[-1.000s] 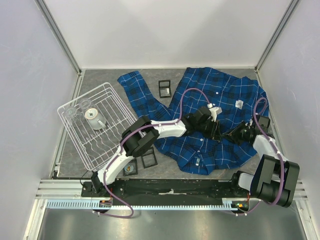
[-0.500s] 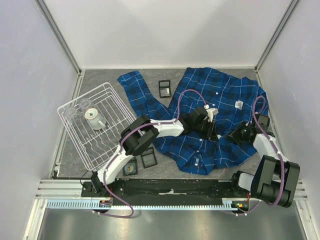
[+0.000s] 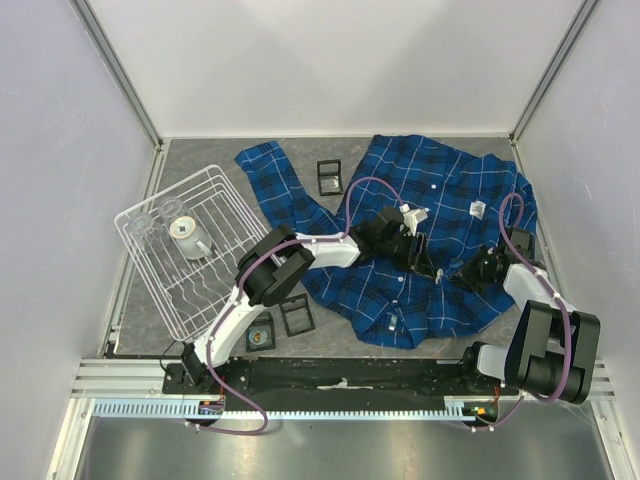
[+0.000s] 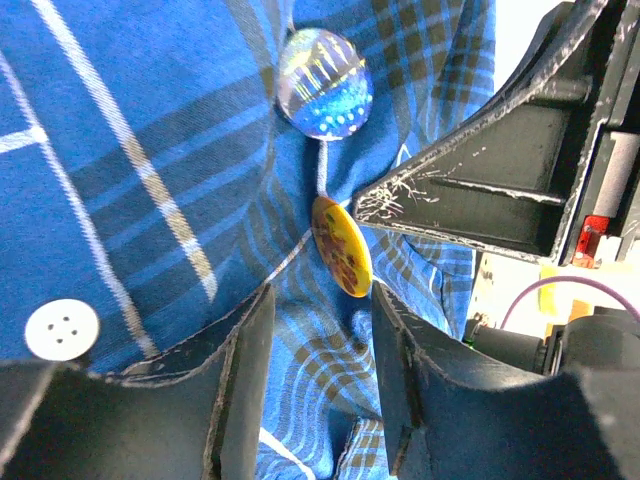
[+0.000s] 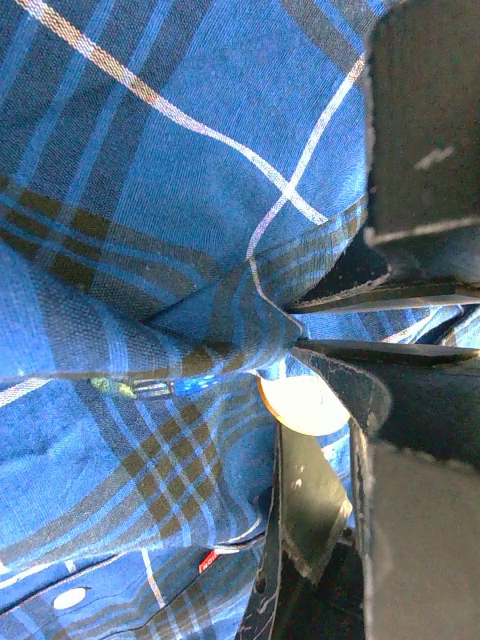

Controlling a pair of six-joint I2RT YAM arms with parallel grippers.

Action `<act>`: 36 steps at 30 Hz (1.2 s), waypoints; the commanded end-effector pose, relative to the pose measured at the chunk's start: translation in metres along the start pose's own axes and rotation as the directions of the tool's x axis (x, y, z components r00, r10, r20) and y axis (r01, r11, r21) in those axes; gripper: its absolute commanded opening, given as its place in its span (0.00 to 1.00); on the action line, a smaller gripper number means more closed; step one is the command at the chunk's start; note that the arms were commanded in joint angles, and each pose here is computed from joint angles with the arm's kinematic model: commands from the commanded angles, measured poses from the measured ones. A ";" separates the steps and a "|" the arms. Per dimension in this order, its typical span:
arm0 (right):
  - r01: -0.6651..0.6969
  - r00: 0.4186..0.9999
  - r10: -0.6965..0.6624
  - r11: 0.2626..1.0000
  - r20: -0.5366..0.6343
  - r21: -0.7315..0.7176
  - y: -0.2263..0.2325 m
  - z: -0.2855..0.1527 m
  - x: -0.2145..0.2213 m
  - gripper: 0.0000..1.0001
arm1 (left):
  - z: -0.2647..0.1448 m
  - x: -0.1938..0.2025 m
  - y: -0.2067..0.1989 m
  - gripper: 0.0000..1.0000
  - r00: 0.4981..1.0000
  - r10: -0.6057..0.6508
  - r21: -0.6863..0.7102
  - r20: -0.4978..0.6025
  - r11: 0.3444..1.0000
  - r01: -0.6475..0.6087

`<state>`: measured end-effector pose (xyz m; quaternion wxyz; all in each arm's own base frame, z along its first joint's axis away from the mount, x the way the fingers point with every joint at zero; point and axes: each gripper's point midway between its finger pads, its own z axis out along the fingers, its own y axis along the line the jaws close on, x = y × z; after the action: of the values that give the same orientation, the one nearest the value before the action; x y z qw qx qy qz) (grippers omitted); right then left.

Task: Remove the brooch from the garment
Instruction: Remove the brooch from the clothes.

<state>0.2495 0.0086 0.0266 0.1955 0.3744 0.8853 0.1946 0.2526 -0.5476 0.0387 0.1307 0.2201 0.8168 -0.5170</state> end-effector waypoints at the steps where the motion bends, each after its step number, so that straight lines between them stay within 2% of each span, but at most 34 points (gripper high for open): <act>1: 0.003 1.000 -0.003 1.000 0.012 0.019 -0.003 0.001 -0.001 0.23 | -0.006 -0.014 -0.008 0.50 0.999 -0.045 0.051 0.023 0.998 0.044; 7: 0.005 1.000 -0.005 1.000 0.010 0.003 0.000 0.000 -0.001 0.23 | -0.002 -0.011 -0.008 0.49 0.999 -0.053 0.063 0.005 0.997 0.053; 16: 0.015 1.000 -0.014 1.000 0.012 -0.015 0.007 -0.001 -0.001 0.23 | 0.000 -0.006 -0.023 0.59 1.000 -0.004 0.092 -0.006 0.996 0.004; 25: 0.022 1.000 -0.021 0.999 0.012 -0.029 0.011 -0.003 -0.001 0.23 | 0.011 -0.006 -0.010 0.45 0.999 -0.032 0.047 -0.025 0.998 0.033; 30: 0.057 0.998 -0.056 0.997 0.018 -0.056 0.018 -0.007 -0.005 0.27 | 0.009 -0.009 -0.012 0.38 1.000 -0.002 0.024 -0.018 1.000 0.002; 33: 0.085 0.996 -0.081 0.994 0.044 -0.076 0.025 -0.012 -0.011 0.32 | 0.005 -0.013 -0.018 0.36 0.999 0.042 0.002 0.004 0.999 -0.042; 36: 0.112 0.991 -0.106 0.990 0.077 -0.084 0.030 -0.019 -0.017 0.36 | 0.002 -0.017 -0.031 0.44 0.998 0.069 0.015 0.016 0.998 -0.069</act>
<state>0.2513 0.0151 0.0340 0.2067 0.3530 0.8895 0.2036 0.2511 -0.5540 0.0310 0.1068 0.2115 0.8258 -0.5117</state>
